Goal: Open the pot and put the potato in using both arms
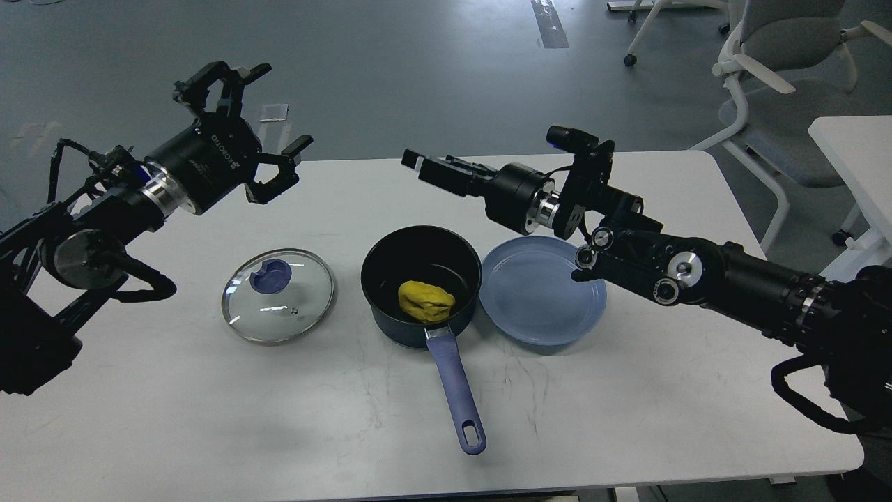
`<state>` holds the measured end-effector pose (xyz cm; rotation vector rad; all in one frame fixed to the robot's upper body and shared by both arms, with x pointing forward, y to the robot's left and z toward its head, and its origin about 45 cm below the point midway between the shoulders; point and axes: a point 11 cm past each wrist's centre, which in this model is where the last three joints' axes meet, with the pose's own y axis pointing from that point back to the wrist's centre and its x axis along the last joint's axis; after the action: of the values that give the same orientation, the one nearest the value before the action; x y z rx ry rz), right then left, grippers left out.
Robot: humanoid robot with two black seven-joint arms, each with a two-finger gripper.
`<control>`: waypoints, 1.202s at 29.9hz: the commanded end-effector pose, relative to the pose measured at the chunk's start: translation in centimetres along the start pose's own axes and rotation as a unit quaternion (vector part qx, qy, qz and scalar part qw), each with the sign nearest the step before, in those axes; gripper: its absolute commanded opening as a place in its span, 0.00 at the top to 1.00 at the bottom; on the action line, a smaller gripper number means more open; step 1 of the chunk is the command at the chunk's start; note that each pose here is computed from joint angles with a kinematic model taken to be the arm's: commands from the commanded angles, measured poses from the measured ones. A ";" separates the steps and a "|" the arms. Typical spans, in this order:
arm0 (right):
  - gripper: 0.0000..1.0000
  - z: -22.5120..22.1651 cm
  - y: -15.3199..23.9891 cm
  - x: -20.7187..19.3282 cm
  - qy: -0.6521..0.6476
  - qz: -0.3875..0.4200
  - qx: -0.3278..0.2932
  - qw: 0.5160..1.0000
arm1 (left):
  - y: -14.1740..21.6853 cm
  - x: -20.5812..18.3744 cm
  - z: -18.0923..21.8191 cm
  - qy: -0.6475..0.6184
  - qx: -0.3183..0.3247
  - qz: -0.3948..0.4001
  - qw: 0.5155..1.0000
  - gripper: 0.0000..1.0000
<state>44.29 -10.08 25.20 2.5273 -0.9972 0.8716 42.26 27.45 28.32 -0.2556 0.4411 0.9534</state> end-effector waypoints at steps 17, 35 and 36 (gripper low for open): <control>0.00 3.0 3.7 8.4 -0.453 0.151 -0.017 0.878 | -0.1 0.9 -2.9 0.061 -0.017 0.023 0.998 0.01; 0.00 4.5 4.1 5.9 -0.475 0.144 -0.033 0.867 | 0.9 1.7 -4.6 0.072 -0.009 0.038 0.997 0.01; 0.00 4.6 4.2 5.9 -0.476 0.144 -0.034 0.867 | 0.9 1.7 -4.6 0.072 -0.009 0.038 0.997 0.01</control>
<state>46.88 -18.22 25.73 2.7645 -1.6414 -0.4654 41.20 27.37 23.51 -0.3286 0.5768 1.0171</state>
